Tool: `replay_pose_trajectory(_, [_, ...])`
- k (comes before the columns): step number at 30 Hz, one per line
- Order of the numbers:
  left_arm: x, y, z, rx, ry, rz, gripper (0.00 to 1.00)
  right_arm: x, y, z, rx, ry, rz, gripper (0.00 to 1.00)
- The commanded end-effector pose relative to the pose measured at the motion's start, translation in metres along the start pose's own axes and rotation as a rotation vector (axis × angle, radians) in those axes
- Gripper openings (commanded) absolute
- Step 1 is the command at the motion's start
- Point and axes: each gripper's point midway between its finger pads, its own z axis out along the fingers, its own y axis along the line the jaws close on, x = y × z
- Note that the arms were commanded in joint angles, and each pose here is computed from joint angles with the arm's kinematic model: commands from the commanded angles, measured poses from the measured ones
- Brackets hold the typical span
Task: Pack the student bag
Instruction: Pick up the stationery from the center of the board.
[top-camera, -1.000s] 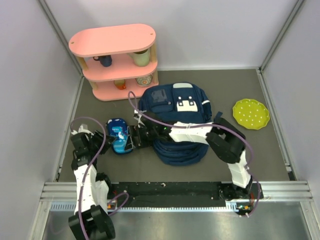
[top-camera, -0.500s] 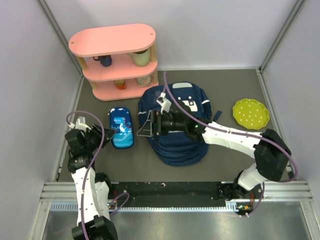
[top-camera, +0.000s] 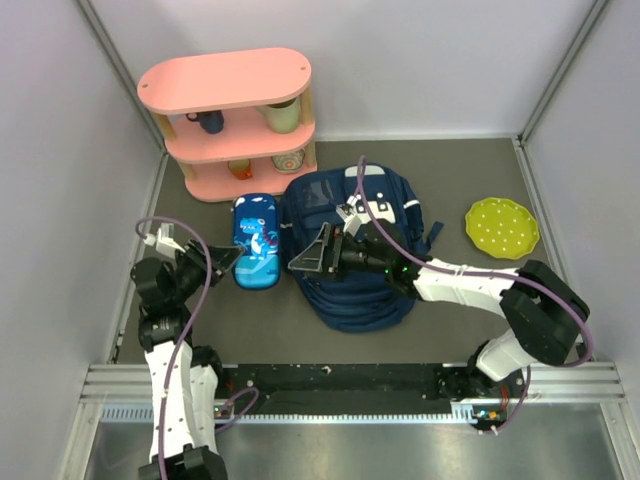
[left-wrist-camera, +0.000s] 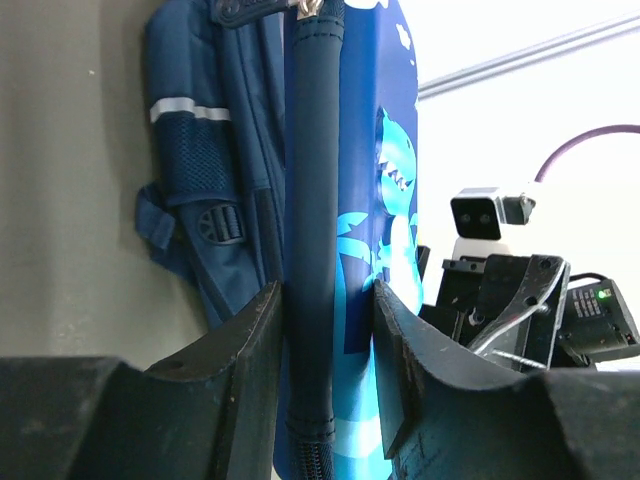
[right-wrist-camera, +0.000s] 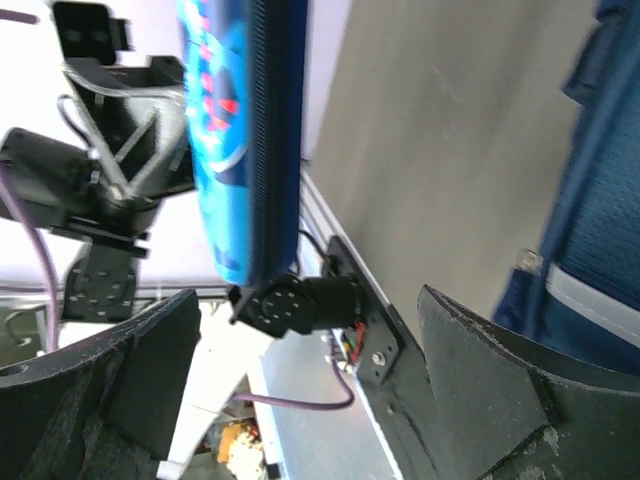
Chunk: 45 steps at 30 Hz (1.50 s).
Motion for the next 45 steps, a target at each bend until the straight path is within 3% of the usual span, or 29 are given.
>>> replay_pose_trajectory(1, [-0.003,-0.022,0.004,0.085,-0.021,0.042,0.00,-0.026,0.065,-0.003,-0.229,-0.086,-0.032,0.88])
replay_pose_trajectory(11, [0.009,-0.036,0.014,0.142,-0.018,0.023,0.00,-0.024,0.072,0.037,-0.310,-0.014,0.045,0.88])
replay_pose_trajectory(14, [0.011,-0.032,0.017,0.132,-0.009,0.022,0.00,-0.022,0.072,0.043,-0.317,-0.013,0.028,0.82])
replay_pose_trajectory(18, [0.013,-0.028,0.019,0.136,-0.003,0.018,0.00,-0.019,0.066,0.043,-0.296,-0.022,0.020,0.61])
replay_pose_trajectory(24, [0.018,-0.028,0.023,0.164,0.009,-0.028,0.00,-0.015,0.070,0.046,-0.328,0.010,0.027,0.69])
replay_pose_trajectory(30, [0.020,-0.031,0.023,0.179,0.009,-0.037,0.00,-0.014,0.068,0.054,-0.315,0.025,0.033,0.67])
replay_pose_trajectory(31, [0.020,-0.031,0.023,0.178,0.008,-0.037,0.00,-0.014,0.067,0.054,-0.312,0.025,0.035,0.62])
replay_pose_trajectory(35, [0.021,-0.033,0.022,0.185,0.015,-0.022,0.00,-0.012,0.062,0.052,-0.295,0.017,0.011,0.19])
replay_pose_trajectory(38, [0.022,-0.033,0.022,0.179,0.027,-0.006,0.00,-0.011,0.059,0.049,-0.287,0.012,-0.005,0.05])
replay_pose_trajectory(39, [0.021,-0.036,0.021,0.183,0.030,0.004,0.04,-0.010,0.057,0.048,-0.275,0.014,-0.008,0.04])
replay_pose_trajectory(40, [0.021,-0.036,0.021,0.182,0.032,0.021,0.19,-0.011,0.055,0.047,-0.265,0.006,-0.014,0.02])
replay_pose_trajectory(42, [0.024,-0.034,0.020,0.161,0.052,0.029,0.39,-0.009,0.043,0.044,-0.222,0.004,-0.037,0.00])
replay_pose_trajectory(43, [0.025,-0.031,0.020,0.146,0.059,0.059,0.66,-0.012,0.046,0.040,-0.216,-0.013,-0.052,0.00])
replay_pose_trajectory(45, [0.026,-0.027,0.017,0.095,0.074,0.072,0.77,-0.012,0.031,0.034,-0.157,-0.020,-0.088,0.00])
